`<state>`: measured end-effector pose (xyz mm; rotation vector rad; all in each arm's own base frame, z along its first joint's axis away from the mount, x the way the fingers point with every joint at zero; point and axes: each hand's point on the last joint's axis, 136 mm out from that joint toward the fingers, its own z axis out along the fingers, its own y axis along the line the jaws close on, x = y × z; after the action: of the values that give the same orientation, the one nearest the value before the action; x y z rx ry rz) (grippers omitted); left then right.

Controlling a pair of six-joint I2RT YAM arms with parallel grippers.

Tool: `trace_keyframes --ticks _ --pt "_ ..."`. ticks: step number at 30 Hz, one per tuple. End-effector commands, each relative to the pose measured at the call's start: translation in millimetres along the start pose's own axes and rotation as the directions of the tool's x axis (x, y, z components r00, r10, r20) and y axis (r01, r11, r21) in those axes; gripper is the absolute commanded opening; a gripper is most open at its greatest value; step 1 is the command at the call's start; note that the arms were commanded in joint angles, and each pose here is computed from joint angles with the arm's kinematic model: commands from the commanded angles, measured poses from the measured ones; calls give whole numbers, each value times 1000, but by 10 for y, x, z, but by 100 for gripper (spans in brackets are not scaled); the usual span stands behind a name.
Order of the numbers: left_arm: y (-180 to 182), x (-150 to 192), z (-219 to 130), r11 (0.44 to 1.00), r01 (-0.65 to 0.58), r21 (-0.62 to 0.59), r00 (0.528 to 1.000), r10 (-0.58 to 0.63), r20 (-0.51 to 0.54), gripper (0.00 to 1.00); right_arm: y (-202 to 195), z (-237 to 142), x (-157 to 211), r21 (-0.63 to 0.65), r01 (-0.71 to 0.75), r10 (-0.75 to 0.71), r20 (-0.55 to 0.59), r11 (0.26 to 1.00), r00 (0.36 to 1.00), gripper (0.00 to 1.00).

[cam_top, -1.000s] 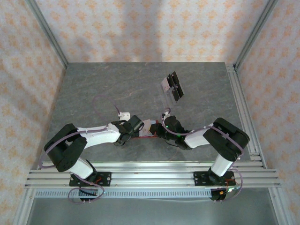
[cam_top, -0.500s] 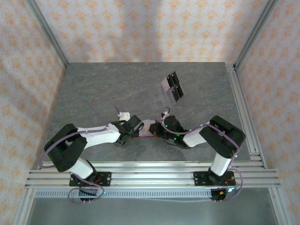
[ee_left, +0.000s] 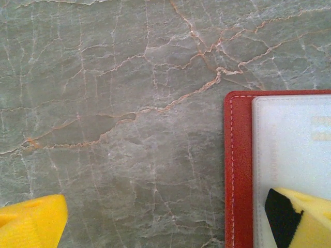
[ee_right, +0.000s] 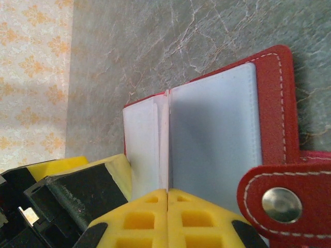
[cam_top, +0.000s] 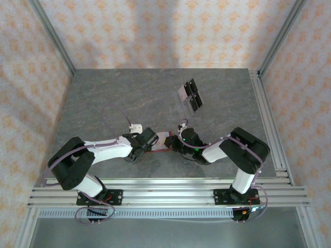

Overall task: Put the credit cards into the card holder
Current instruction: Insert the credit card into the card slot.

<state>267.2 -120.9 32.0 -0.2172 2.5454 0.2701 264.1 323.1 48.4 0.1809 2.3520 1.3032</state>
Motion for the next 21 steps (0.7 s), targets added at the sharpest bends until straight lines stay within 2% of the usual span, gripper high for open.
trace_keyframes --ticks 1,21 --pt "182 70 -17 996 -37 -80 999 36 -14 100 -50 -22 -53 6 -5 4 32 1000 999 0" --pt "186 146 42 996 -36 -80 999 34 -27 100 17 116 62 -48 9 -12 -59 999 998 0"
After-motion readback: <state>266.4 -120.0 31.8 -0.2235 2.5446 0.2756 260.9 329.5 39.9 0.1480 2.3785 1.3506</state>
